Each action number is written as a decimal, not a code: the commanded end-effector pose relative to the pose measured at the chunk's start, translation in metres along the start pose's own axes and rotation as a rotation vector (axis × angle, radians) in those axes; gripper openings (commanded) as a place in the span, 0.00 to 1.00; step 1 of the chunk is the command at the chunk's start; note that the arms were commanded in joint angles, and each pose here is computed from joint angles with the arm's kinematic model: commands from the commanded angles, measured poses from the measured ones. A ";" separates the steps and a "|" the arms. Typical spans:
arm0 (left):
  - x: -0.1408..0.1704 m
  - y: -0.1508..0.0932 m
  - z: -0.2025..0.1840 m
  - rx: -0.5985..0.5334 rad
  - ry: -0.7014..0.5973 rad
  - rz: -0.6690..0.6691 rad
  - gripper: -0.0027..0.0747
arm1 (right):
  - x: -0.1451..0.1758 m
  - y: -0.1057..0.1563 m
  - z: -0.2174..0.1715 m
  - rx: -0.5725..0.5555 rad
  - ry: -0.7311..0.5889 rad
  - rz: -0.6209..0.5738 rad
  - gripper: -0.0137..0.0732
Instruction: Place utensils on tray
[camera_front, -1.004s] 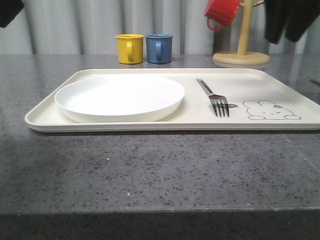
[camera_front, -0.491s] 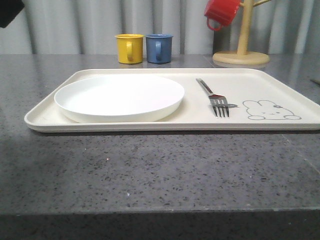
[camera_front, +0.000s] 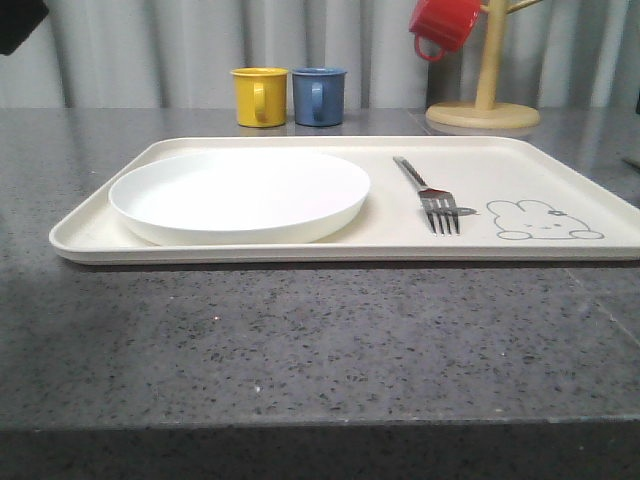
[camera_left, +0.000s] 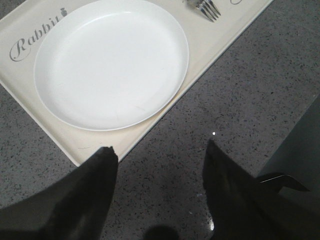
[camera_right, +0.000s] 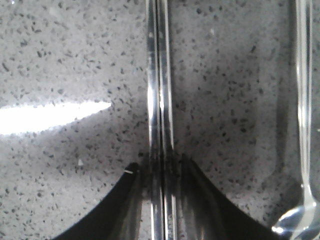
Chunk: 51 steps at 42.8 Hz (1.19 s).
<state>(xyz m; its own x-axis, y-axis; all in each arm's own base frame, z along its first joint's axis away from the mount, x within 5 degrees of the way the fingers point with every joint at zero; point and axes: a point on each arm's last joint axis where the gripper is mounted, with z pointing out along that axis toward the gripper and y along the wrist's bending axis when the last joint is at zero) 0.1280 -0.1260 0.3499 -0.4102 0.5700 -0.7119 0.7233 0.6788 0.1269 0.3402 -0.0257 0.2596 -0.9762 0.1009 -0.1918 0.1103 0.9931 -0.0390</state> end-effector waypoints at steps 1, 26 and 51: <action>-0.011 0.000 -0.009 -0.001 -0.099 -0.006 0.54 | -0.003 -0.004 -0.020 0.004 -0.086 -0.008 0.40; -0.011 0.000 -0.009 -0.001 -0.099 -0.006 0.54 | -0.005 -0.003 -0.014 0.005 -0.072 -0.018 0.18; -0.011 0.000 -0.009 -0.001 -0.099 -0.006 0.54 | 0.005 0.116 -0.058 -0.371 -0.144 -0.156 0.15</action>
<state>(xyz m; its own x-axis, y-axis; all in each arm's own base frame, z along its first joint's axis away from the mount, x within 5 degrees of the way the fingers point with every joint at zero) 0.1280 -0.1260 0.3499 -0.4102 0.5700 -0.7119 0.7233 0.6788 0.1269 0.3351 0.0812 0.2953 -0.9610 -0.0563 -0.2708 -0.1208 0.9662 0.2278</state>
